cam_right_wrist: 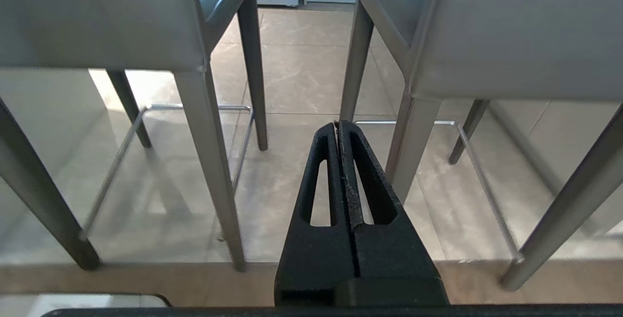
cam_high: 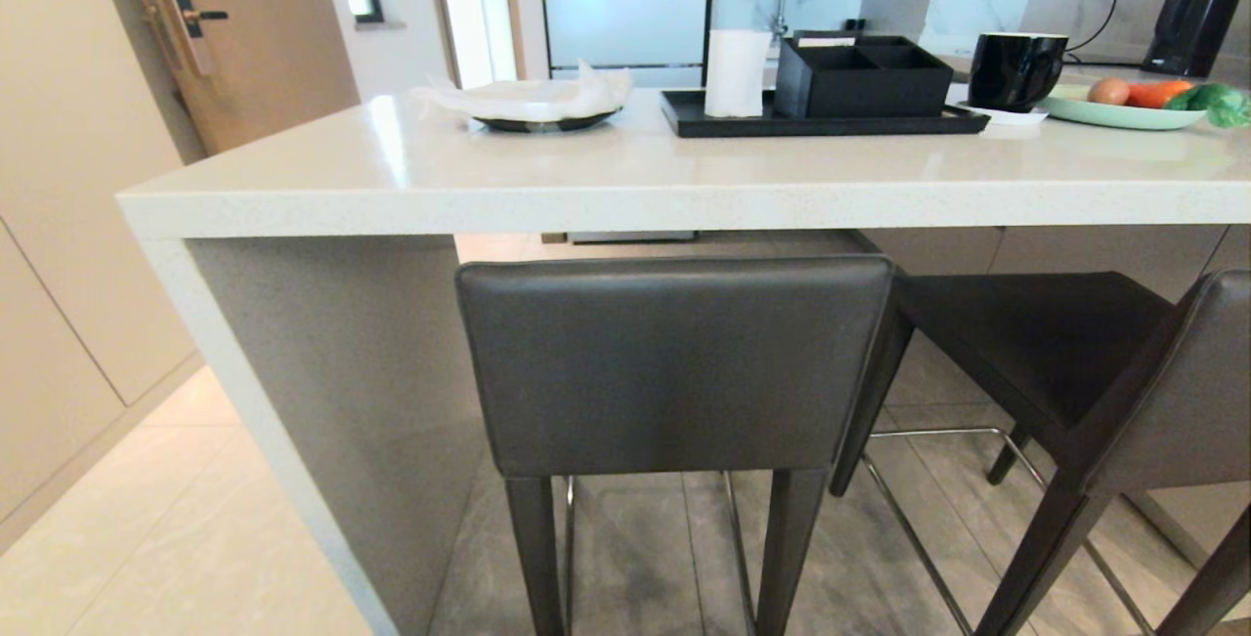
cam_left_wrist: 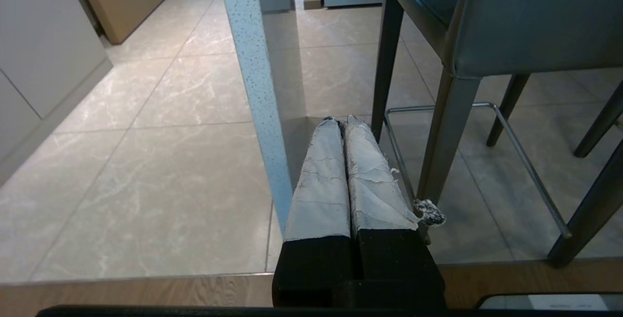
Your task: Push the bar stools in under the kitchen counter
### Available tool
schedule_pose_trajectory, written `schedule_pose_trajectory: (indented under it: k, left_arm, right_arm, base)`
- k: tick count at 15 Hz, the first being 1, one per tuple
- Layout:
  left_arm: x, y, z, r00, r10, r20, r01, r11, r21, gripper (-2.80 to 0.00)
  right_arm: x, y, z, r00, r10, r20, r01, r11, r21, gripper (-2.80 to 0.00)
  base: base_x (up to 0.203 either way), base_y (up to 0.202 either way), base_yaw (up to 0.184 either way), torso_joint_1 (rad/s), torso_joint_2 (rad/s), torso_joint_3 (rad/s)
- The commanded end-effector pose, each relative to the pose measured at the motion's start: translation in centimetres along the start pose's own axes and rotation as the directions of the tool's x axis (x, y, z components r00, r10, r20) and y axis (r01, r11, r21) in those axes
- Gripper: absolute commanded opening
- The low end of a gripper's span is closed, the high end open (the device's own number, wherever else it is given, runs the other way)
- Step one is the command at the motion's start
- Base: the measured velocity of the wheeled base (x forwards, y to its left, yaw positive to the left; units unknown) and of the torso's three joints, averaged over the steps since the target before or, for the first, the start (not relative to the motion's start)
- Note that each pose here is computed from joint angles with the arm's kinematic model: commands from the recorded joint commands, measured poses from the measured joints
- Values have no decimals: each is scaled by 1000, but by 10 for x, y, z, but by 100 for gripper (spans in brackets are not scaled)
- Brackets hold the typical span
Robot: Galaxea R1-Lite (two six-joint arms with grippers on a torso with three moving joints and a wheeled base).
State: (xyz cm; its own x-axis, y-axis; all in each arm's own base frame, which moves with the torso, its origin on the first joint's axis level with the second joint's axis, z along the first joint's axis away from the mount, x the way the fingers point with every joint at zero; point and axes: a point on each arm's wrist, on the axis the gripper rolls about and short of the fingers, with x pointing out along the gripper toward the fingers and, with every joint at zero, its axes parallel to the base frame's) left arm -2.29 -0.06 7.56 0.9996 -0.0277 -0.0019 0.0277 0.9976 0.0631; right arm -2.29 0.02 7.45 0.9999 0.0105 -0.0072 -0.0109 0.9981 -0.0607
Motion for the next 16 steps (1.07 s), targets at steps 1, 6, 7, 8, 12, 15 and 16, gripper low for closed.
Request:
schedule_pose_trajectory:
  k: [1, 6, 7, 8, 12, 15, 16]
  left_arm:
    - [0, 0, 0, 1000, 2, -1, -2, 1000, -22, -280]
    - [0, 1, 1, 1000, 21, 1, -21, 998, -59, -280]
    - [0, 1, 0, 1000, 22, -1, -22, 998, -59, -280]
    - [0, 1, 0, 1000, 22, -1, -22, 998, -59, -280]
    - [0, 1, 1, 1000, 22, 1, -22, 998, -59, -280]
    - [0, 1, 1, 1000, 22, 1, -22, 998, -60, -280]
    - [0, 1, 0, 1000, 25, 0, -25, 998, -60, -280]
  right_arm:
    - [0, 0, 0, 1000, -8, -1, 8, 998, 60, -280]
    - [0, 0, 0, 1000, -14, 1, 14, 997, 75, -280]
    - [0, 0, 0, 1000, -14, 2, 14, 997, 75, -280]
    - [0, 0, 0, 1000, -14, 2, 14, 997, 75, -280]
    - [0, 0, 0, 1000, -14, 2, 14, 997, 75, -280]
    - [0, 0, 0, 1000, -14, 3, 14, 997, 75, -280]
    - [0, 0, 0, 1000, -14, 3, 14, 997, 73, -280]
  base:
    - [0, 0, 0, 0, 0, 0]
    - [0, 0, 0, 0, 0, 0]
    - [0, 0, 0, 0, 0, 0]
    - [0, 0, 0, 0, 0, 0]
    - [0, 0, 0, 0, 0, 0]
    - [0, 0, 0, 0, 0, 0]
    - [0, 0, 0, 0, 0, 0]
